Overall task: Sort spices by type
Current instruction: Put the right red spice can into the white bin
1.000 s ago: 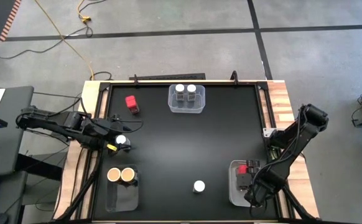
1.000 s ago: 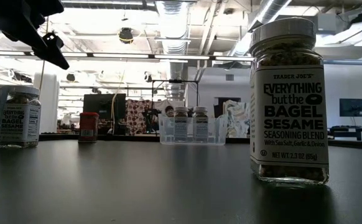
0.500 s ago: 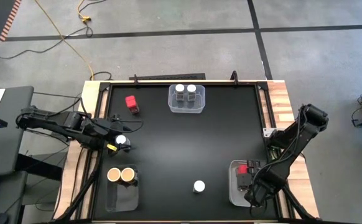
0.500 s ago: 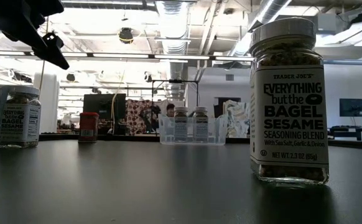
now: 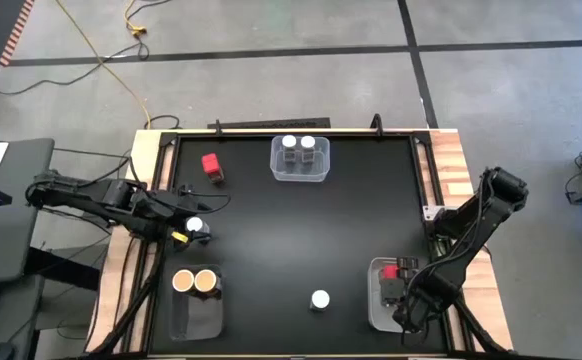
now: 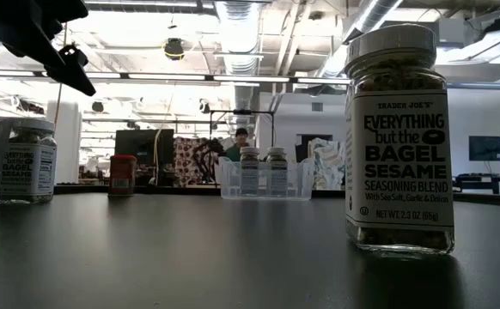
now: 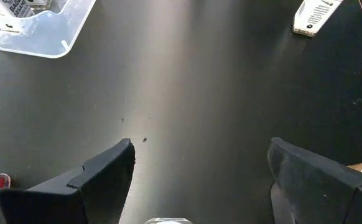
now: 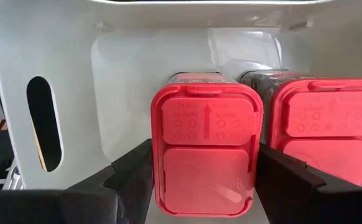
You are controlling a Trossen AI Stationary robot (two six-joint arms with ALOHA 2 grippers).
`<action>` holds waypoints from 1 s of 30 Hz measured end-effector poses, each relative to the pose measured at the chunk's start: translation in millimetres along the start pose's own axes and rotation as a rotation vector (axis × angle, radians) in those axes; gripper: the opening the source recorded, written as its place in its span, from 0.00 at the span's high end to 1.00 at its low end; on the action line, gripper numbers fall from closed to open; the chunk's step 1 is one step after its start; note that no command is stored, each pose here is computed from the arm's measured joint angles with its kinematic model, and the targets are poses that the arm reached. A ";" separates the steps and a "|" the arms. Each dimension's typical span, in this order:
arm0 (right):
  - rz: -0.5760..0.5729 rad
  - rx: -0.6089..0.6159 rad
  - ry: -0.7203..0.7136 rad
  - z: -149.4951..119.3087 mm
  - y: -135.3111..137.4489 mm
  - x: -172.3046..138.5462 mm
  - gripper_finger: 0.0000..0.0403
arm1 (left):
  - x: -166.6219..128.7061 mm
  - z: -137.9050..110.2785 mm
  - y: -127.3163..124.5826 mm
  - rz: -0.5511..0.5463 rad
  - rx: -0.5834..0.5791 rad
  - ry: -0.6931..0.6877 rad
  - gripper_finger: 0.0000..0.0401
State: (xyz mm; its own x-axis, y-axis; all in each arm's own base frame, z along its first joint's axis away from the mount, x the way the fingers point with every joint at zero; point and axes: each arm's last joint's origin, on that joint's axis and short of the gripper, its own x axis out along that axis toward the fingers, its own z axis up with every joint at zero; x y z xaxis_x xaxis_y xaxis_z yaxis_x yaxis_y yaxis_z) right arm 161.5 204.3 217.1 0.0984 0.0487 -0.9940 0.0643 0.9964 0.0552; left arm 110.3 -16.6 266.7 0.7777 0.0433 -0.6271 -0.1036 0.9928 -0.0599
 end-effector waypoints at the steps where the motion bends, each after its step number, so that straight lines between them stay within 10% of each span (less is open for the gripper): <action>1: -0.001 0.004 0.000 0.0 -0.1 0.0 0.33 | 0.1 0.0 0.0 0.000 0.000 0.000 0.12; 30: 0.007 -0.005 -0.008 0.6 0.7 -0.1 0.33 | 0.0 0.0 0.0 0.000 -0.012 0.000 0.12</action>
State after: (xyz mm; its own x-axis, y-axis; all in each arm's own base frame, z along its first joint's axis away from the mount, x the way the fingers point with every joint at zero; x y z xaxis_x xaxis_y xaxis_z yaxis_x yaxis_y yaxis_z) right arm 162.2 204.9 217.3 0.1069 0.0547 -0.9928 0.0586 0.9964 0.0612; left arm 110.3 -16.6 266.7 0.7778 0.0434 -0.6270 -0.1109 0.9914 -0.0689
